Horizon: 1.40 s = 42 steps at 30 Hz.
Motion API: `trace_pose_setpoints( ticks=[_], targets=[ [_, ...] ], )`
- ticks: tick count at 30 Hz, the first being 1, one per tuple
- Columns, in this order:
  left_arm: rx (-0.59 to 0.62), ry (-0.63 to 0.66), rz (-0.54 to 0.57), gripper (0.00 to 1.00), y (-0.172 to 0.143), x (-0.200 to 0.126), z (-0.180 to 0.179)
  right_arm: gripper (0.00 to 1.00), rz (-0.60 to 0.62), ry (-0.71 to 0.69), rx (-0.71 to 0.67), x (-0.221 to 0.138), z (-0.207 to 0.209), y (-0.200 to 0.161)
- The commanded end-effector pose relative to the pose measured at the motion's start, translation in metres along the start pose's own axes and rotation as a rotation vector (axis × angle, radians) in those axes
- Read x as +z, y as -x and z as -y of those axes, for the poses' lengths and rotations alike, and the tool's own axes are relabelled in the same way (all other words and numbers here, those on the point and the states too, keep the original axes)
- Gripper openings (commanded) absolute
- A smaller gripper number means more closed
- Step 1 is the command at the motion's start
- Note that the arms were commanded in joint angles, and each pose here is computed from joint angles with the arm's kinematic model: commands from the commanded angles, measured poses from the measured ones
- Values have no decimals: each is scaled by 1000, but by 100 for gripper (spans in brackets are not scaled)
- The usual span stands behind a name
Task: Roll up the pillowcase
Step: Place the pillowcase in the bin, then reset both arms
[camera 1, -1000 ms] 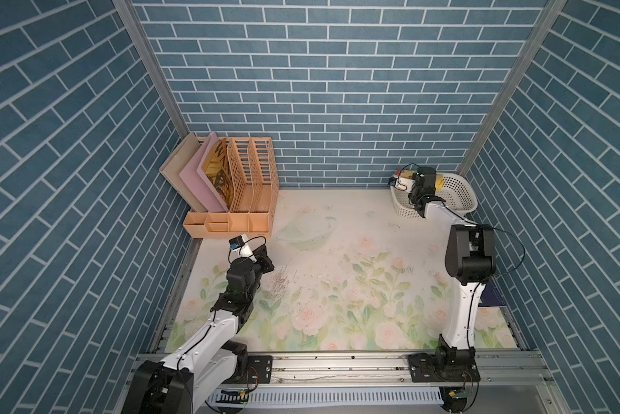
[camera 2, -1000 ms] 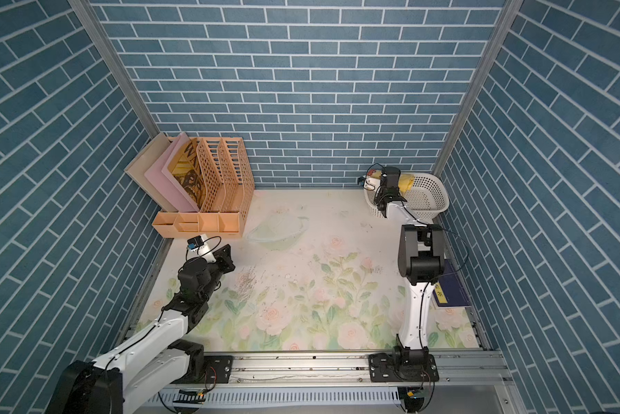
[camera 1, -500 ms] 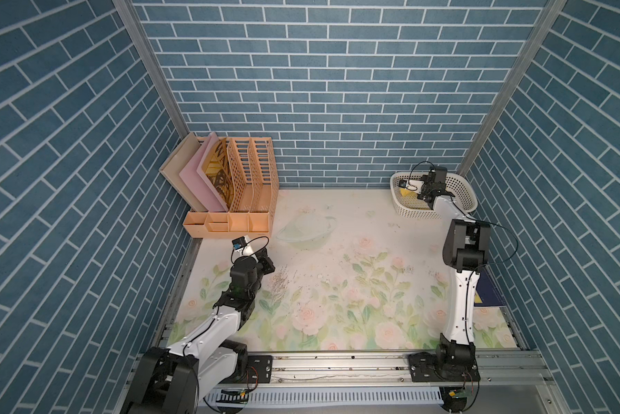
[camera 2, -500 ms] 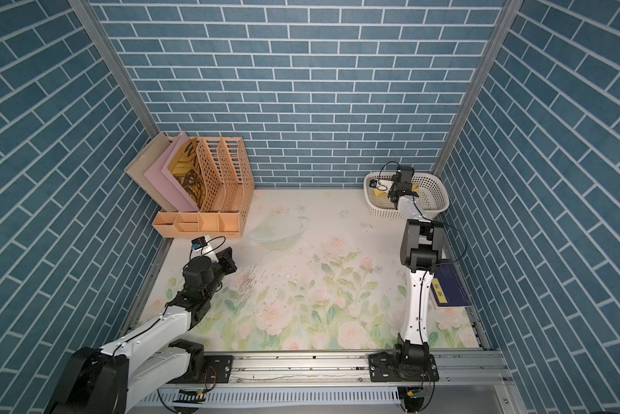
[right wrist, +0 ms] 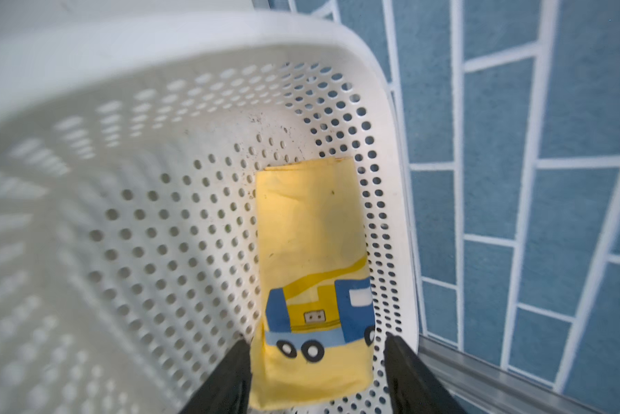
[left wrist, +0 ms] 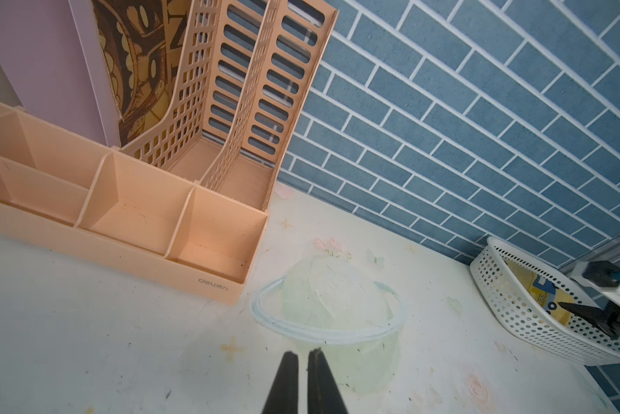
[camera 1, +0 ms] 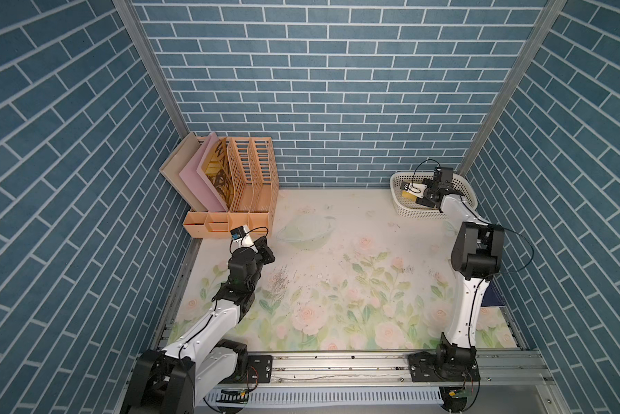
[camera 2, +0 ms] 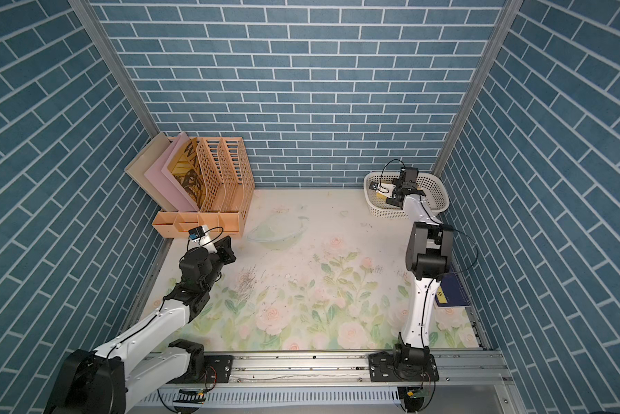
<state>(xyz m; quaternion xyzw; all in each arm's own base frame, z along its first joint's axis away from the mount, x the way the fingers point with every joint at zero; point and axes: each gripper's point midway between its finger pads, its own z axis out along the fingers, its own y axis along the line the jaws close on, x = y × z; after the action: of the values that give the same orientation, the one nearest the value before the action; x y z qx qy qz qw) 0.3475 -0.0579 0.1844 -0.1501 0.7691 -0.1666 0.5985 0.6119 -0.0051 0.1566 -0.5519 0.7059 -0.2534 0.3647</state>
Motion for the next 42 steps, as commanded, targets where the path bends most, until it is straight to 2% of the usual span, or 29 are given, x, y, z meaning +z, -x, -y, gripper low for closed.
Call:
trace_pose_setpoints(
  ticks=[1,3,5,7,9,10,12,13,14,16,18,21,25,27,29,32,34,36,38,42],
  targets=[
    [-9,34,63,18,19,-5,-3,100,92,-128,138,-58,36,26],
    [-18,79,117,21,27,-10,-12,100,109,-164,238,-81,31,30],
    [-40,203,192,28,38,-18,-34,100,128,-219,391,-106,28,32],
    [-69,349,278,38,48,-28,-60,99,210,-251,587,-133,20,41],
    [-63,460,344,47,56,-36,-78,99,326,-351,877,-169,23,40],
    [-32,478,355,51,60,-35,-78,99,354,-391,996,-181,16,32],
    [101,466,347,59,65,-26,-70,99,390,-549,1325,-206,-4,-5],
    [148,473,344,62,65,-22,-70,99,422,-564,1411,-211,-20,-13],
    [186,494,352,64,66,-20,-72,98,469,-551,1442,-216,-39,-13],
    [236,514,377,66,62,-21,-77,97,427,-539,1440,-216,-73,-12],
    [267,510,388,67,57,-23,-80,97,319,-555,1351,-212,-105,-11],
    [342,499,377,69,44,-26,-85,96,304,-508,1279,-205,-136,-6],
    [370,437,393,73,29,-31,-91,97,347,-498,1130,-207,-145,8],
    [390,389,353,74,23,-20,-90,97,296,-508,1108,-201,-150,1],
    [386,388,333,74,19,-14,-93,98,337,-534,1045,-202,-154,3],
    [360,349,319,74,12,-9,-101,99,368,-488,1036,-194,-162,7],
    [401,275,284,74,6,2,-91,100,397,-456,1003,-192,-173,11],
    [458,190,227,74,-4,13,-77,100,432,-502,1011,-206,-176,6],
    [470,171,223,75,-8,13,-75,100,419,-559,1065,-209,-171,-7],
    [472,165,190,75,-13,23,-78,100,418,-542,1201,-192,-166,-33]
  ],
)
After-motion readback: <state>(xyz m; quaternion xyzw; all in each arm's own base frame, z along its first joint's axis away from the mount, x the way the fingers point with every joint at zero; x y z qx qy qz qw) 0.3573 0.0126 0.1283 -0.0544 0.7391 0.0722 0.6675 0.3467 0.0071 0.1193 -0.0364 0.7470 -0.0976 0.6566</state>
